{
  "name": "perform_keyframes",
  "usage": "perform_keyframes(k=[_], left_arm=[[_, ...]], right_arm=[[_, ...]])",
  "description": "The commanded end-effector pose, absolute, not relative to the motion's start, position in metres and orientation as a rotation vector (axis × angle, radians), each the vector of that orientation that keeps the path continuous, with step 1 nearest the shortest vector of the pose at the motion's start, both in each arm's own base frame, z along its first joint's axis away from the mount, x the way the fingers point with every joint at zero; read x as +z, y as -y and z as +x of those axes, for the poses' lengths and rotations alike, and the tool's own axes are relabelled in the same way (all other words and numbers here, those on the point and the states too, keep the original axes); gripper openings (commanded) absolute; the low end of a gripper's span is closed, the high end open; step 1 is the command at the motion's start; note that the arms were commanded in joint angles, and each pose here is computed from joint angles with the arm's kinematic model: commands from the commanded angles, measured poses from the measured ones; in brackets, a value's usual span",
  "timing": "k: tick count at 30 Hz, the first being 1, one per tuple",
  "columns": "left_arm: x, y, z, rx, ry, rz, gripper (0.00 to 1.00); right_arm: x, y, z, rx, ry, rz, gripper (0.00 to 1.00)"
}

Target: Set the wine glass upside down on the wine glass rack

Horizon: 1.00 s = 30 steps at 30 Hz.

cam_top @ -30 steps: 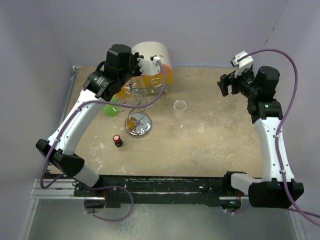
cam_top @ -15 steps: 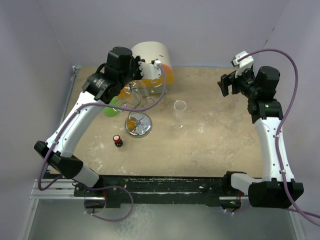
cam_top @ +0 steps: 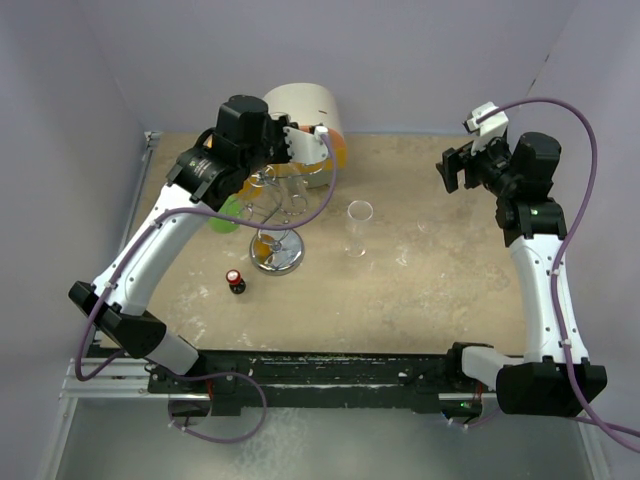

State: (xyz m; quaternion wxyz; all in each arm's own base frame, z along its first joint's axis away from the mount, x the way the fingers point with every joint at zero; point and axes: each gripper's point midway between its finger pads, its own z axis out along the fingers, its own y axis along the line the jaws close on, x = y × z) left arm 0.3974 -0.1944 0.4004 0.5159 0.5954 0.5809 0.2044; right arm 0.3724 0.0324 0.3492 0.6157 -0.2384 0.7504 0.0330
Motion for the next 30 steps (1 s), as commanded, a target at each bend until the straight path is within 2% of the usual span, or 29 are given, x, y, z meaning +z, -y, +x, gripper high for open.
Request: perform_keyframes(k=[1,20,30], left_arm=[[0.426,0.207,0.399,0.472,-1.304,1.371,0.0],[0.423,0.205,0.429,0.613,-1.303,1.287,0.0],[0.412,0.195,0.429,0.652,-1.358,1.287,0.0]], right_arm=[[0.359,-0.035,0.371,0.086,-1.683,-0.555,0.83],[0.36,-0.034,0.37,0.091,-1.68,-0.554,0.83],[0.359,-0.033,0.37,0.09,-1.68,-0.551,0.83]])
